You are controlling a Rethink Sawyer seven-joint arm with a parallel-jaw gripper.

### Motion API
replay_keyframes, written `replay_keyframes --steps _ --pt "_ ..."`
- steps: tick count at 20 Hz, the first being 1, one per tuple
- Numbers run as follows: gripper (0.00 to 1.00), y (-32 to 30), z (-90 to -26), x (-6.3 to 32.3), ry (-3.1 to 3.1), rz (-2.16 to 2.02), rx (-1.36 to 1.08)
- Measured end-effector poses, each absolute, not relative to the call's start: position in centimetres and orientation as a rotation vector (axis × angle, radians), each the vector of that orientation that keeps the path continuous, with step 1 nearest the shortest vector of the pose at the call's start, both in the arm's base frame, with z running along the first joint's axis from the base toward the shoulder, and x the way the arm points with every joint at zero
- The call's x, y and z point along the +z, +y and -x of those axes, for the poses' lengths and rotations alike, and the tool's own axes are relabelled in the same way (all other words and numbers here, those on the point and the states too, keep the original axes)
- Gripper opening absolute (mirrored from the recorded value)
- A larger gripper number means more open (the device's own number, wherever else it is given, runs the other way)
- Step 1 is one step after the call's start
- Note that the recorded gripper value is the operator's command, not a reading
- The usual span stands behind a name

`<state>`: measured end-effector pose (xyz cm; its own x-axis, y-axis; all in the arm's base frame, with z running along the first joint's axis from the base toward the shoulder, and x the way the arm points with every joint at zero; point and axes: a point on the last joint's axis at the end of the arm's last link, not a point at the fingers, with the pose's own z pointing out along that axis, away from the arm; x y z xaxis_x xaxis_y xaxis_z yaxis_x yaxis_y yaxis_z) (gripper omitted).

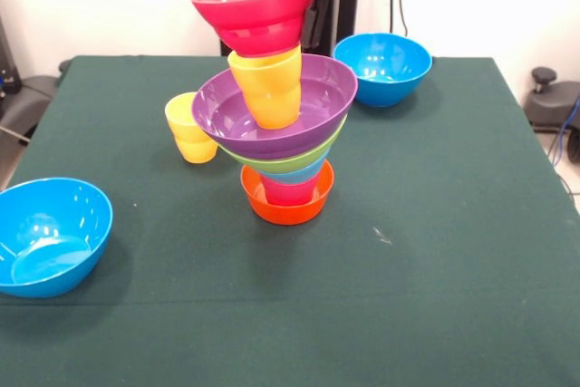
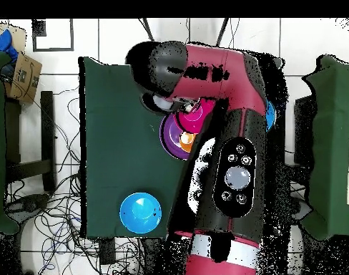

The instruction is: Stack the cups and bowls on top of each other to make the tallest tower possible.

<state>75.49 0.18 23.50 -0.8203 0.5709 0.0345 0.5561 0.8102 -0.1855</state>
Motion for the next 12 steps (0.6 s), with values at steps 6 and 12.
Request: replay_keyframes --steps 6,12 --pt "0.00 0.19 -75.45 23.34 -2.906 0.897 0.265" --pt "0.00 0.06 -75.29 23.06 -2.906 0.886 0.281"
